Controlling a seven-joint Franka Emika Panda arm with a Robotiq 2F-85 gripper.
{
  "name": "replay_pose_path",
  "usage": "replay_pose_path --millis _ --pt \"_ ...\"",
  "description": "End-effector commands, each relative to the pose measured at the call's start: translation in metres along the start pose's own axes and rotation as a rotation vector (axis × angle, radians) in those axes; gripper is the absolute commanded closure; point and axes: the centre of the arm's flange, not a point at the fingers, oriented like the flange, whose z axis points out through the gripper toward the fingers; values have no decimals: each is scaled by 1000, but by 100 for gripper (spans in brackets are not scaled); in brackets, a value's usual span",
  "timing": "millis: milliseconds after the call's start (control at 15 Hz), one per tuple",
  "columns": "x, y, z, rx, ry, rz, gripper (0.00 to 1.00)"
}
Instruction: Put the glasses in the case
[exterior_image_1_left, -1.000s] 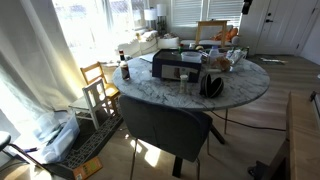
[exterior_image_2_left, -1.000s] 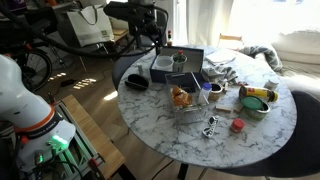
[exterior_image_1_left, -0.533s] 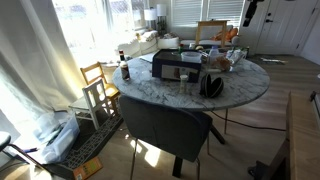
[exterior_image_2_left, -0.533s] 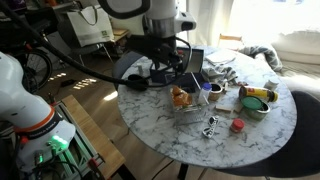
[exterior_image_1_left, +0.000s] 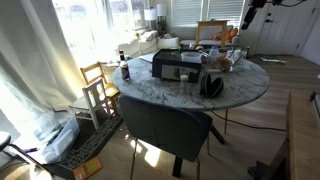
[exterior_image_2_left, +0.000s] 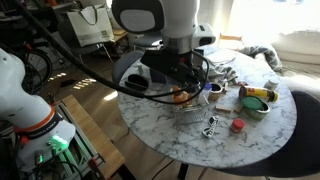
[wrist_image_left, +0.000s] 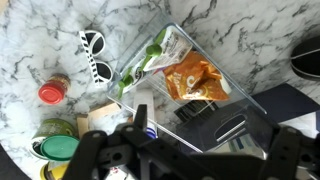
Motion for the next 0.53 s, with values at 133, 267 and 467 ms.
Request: replay_pose_path --millis 133,267,467 --pt "4 -4 -1 1 3 -7 0" --pt "4 -4 -1 1 3 -7 0" --pt "3 -3 -1 1 3 -6 0"
